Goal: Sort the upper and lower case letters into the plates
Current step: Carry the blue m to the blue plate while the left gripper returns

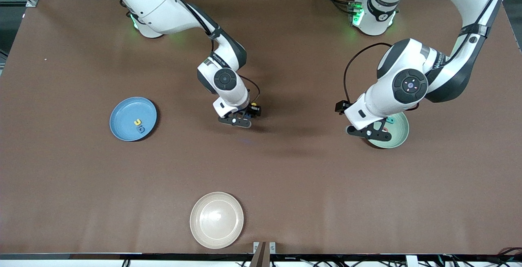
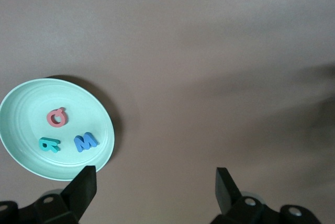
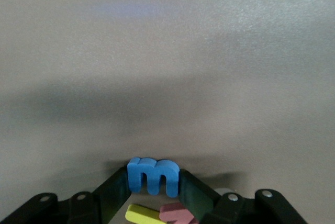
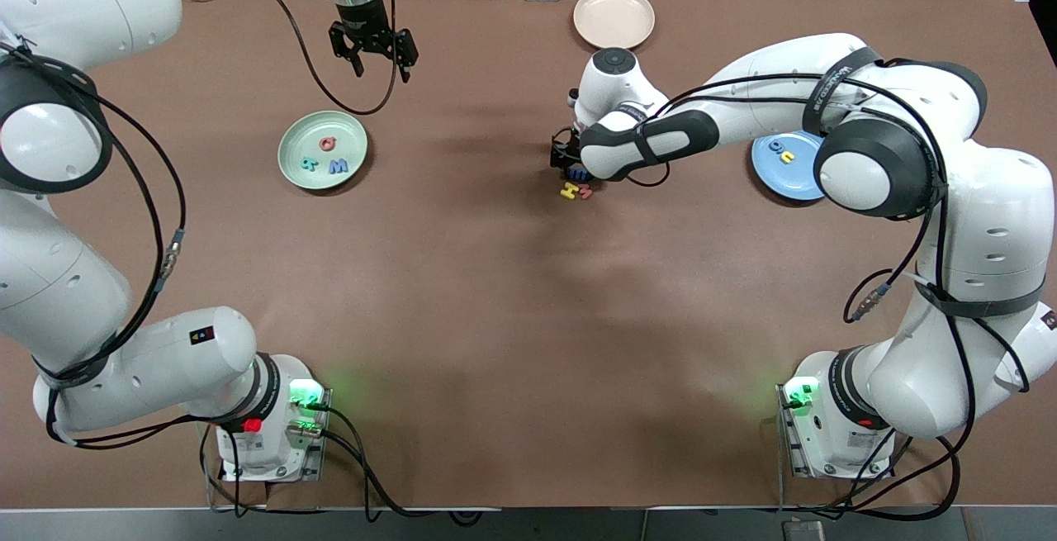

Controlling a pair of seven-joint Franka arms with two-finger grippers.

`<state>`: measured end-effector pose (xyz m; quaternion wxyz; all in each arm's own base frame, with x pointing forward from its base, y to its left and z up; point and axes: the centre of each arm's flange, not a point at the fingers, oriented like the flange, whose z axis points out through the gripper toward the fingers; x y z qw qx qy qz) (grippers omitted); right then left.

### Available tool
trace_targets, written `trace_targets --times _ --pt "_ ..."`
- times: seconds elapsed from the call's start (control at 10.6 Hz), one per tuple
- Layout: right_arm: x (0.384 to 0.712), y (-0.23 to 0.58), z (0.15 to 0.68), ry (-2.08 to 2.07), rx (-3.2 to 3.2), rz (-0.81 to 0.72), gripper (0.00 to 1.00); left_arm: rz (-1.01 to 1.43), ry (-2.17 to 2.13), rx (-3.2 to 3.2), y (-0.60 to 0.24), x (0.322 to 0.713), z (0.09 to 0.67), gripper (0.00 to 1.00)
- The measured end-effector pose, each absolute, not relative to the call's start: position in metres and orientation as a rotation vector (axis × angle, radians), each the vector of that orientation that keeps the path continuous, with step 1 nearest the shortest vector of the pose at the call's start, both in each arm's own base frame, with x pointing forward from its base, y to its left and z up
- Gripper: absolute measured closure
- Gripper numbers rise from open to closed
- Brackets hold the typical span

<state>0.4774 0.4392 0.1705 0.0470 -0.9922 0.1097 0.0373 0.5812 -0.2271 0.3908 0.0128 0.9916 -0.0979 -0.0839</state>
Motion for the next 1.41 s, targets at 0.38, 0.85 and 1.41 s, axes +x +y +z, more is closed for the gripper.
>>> trace_targets --times 0.38,0.85,1.41 --pt "0.513 0.427 0.218 0.414 -3.057 0.171 0.60 -0.255 -0.337 3.086 -0.240 0.577 0.393 0.00" --pt "0.546 0.381 0.234 0.502 -3.042 0.208 0.60 -0.226 -0.294 3.098 -0.299 0.552 0.395 0.00" --pt "0.578 0.290 0.267 0.455 -3.118 0.364 0.60 -0.124 -0.293 3.085 -0.382 0.514 0.383 0.00"
